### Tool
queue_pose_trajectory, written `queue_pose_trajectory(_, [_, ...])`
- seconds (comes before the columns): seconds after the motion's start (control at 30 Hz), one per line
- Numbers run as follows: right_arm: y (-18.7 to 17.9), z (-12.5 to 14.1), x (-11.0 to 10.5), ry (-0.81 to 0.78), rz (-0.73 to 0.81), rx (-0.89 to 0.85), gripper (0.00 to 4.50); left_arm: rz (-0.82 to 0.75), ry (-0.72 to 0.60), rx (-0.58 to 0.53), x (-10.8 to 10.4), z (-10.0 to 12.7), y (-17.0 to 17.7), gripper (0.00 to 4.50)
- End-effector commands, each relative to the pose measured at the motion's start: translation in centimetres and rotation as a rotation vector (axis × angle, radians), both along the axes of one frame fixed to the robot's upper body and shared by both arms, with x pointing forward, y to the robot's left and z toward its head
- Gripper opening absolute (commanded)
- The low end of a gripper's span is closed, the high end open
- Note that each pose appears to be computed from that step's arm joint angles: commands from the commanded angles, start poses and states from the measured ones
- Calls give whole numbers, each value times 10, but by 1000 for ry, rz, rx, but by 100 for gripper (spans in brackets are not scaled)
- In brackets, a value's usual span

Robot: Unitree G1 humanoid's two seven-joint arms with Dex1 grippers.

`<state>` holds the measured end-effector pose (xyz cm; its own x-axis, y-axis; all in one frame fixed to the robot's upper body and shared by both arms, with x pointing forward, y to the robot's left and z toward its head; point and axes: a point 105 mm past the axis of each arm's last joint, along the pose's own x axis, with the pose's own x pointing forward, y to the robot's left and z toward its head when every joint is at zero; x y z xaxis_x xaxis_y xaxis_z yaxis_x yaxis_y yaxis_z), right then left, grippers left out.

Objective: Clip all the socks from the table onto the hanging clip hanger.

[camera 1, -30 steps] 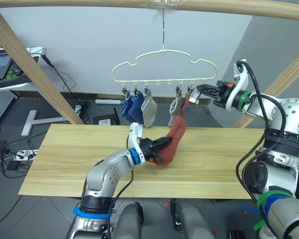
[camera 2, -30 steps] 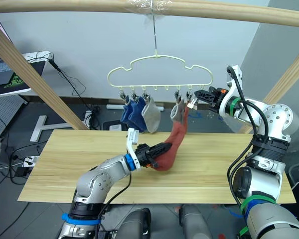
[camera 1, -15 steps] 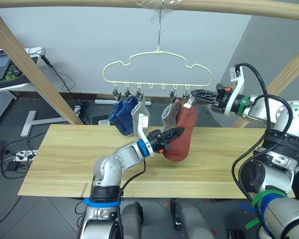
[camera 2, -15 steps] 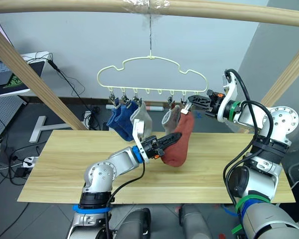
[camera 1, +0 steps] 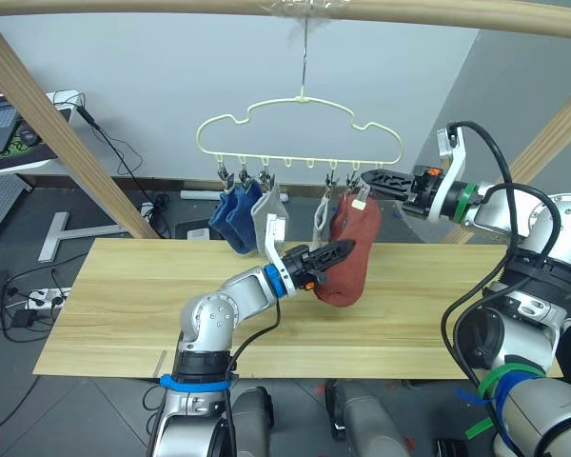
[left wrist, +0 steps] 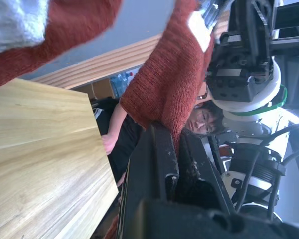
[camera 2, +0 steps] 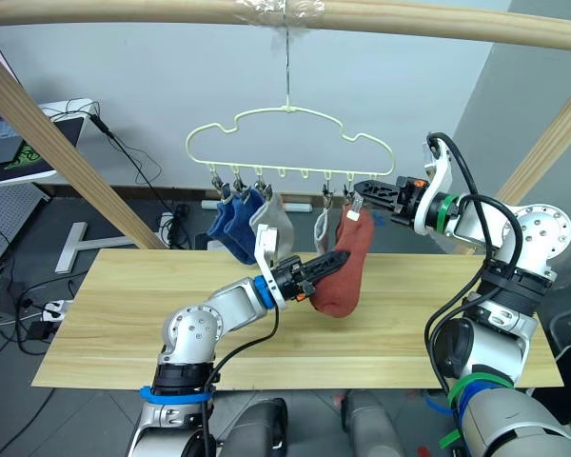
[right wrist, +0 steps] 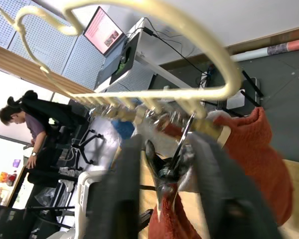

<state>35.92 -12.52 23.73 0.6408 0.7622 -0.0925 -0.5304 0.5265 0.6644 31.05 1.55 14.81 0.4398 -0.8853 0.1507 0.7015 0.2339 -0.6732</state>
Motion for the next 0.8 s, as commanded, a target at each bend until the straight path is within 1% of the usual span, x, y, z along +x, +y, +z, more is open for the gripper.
queue_pose_trajectory(0.03, [-5, 22, -4, -87, 6, 45, 304, -24, -56, -24, -4, 13, -5, 0])
queue_pose_trajectory(0.17, [-16, 24, -5, -92, -23, 40, 448, -52, -82, -6, -8, 11, -13, 0])
queue_pose_trajectory(0.27, [-22, 25, -5, -98, -46, 30, 448, -61, -101, 13, -9, 8, -17, 0])
queue_pose_trajectory(0.33, [-27, 24, -5, -99, -72, 19, 450, -46, -115, 19, -6, 7, -18, 54])
queue_pose_trajectory(0.37, [-30, 23, -6, -99, -83, 17, 450, -49, -116, 23, -5, 5, -20, 69])
queue_pose_trajectory(0.53, [-37, 19, -8, -100, -116, 8, 450, -55, -111, 42, -3, -2, -21, 208])
queue_pose_trajectory(0.57, [-38, 17, -8, -98, -120, 8, 450, -51, -104, 53, -2, -4, -19, 243])
queue_pose_trajectory(0.63, [-39, 13, -10, -97, -119, -5, 450, -47, -100, 82, -2, -10, -13, 298])
queue_pose_trajectory(0.73, [-40, 9, -13, -100, -117, -25, 450, -34, -98, 107, -2, -14, -4, 392])
queue_pose_trajectory(0.8, [-41, 4, -15, -107, -115, -72, 450, -17, -95, 130, -3, -18, 7, 447])
